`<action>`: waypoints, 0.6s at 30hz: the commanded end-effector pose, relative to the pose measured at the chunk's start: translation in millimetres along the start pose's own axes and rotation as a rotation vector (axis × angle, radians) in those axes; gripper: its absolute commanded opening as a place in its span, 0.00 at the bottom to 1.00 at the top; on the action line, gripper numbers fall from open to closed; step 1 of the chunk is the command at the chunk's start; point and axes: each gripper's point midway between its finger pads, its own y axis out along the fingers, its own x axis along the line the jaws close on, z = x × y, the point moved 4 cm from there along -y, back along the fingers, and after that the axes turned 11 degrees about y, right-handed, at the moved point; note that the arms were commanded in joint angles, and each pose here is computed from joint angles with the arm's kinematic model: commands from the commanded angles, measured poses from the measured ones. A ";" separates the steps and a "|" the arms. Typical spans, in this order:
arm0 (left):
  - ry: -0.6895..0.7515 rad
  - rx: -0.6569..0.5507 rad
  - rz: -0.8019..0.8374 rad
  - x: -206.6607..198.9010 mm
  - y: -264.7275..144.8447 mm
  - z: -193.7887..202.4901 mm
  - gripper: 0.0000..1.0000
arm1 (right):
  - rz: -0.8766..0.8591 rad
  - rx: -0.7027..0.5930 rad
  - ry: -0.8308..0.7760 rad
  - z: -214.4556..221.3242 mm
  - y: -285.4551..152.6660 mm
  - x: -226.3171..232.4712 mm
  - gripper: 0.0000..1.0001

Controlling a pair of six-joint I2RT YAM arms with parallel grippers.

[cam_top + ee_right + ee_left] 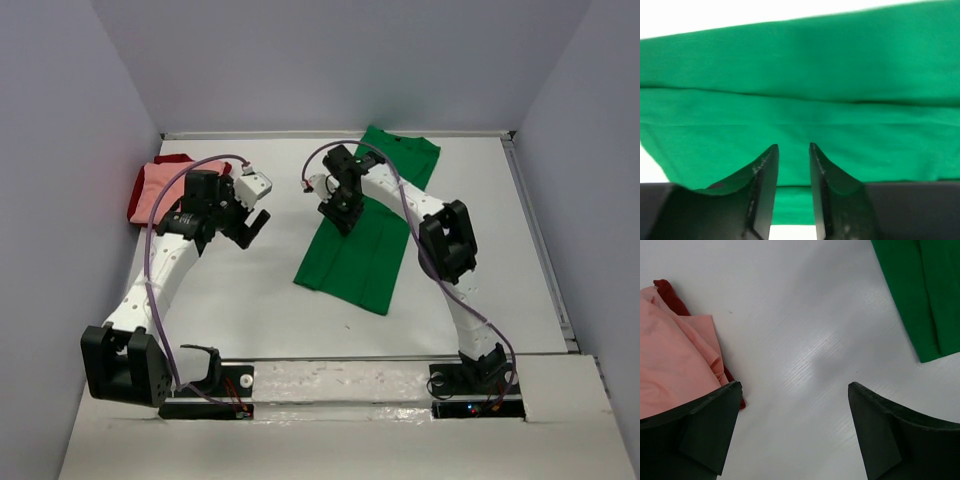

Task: Fold and stack the t-shirts
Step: Fold the tshirt

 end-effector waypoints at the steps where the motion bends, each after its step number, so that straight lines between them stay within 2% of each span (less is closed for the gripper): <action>1: -0.001 0.002 -0.089 7.0 -12.4 4.3 0.99 | -0.034 -0.083 -0.057 -22.9 -28.4 29.6 0.33; 4: -0.021 0.014 -0.121 11.0 -17.2 10.6 0.99 | -0.054 -0.071 -0.074 -20.4 -24.2 42.0 0.21; 5: -0.027 0.009 -0.126 11.3 -19.6 12.9 0.99 | -0.064 -0.066 -0.083 -18.1 -22.7 48.2 0.08; 6: -0.027 0.004 -0.130 11.0 -21.1 13.2 0.99 | -0.066 -0.065 -0.083 -16.7 -21.8 48.5 0.01; 18: -0.054 -0.008 -0.168 13.7 -29.8 25.0 0.99 | -0.095 -0.043 -0.139 -21.8 -10.9 76.9 0.00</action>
